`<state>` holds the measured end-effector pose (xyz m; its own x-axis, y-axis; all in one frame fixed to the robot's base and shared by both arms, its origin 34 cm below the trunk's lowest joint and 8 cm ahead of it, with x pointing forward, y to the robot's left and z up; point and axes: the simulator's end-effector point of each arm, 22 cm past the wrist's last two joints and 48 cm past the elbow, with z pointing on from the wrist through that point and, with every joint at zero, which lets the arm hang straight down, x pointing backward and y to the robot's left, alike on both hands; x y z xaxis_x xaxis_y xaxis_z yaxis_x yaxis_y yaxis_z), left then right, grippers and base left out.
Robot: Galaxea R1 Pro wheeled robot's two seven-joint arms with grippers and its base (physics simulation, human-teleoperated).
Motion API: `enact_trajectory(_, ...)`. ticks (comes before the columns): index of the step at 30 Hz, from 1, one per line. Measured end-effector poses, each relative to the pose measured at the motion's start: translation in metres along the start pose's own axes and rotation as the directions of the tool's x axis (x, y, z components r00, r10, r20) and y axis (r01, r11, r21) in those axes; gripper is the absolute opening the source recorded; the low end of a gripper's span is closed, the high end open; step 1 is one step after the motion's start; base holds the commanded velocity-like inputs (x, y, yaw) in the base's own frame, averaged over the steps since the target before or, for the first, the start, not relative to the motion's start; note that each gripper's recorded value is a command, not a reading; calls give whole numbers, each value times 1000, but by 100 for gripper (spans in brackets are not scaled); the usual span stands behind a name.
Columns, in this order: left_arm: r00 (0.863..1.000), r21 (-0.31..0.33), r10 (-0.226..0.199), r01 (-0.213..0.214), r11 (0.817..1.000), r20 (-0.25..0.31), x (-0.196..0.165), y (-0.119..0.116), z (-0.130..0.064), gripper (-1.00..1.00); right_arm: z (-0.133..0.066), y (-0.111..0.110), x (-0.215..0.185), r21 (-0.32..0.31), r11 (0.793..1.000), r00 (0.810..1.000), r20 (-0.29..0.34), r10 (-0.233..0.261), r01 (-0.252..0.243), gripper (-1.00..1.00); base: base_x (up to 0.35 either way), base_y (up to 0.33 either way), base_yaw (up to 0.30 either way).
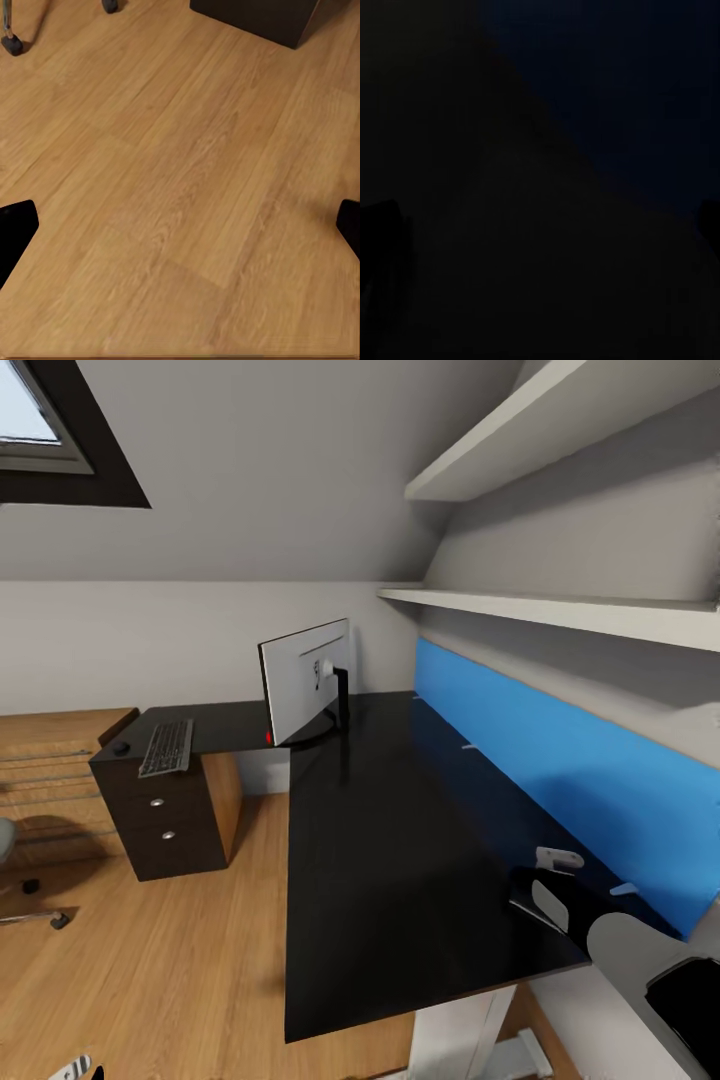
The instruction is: In the bedroom, organize the workspace by keeping the computer under the desk, ensuring the monitor is on the desk, placing the keyboard on the desk next to the monitor, placing the mouse on the desk next to the keyboard, moving the folder from the swivel chair onto the desk next to the mouse, stacking the notebook on top of the folder with the pen on top of the notebook, and positioning the swivel chair next to the desk.
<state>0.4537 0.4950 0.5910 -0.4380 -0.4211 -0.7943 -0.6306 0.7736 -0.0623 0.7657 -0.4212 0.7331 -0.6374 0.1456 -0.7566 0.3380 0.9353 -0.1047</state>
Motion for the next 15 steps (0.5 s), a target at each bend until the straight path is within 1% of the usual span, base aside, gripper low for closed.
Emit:
enact_trajectory(3,1000,0,0,0,1000,0,0,0,0,100,0,0,0,-1,1000,1000,0,2,-2,100,-97,0,0)
enact_trajectory(13,1000,2,-2,2,1000,-1,1,-1,-1,100,0,1,0,-3,1000,1000,0,2,-2,100,-24,0,0)
enact_trajectory(15,1000,2,-3,3,1000,-1,2,-2,-1,100,0,1,0,-4,1000,1000,-1,3,-3,100,-114,0,0)
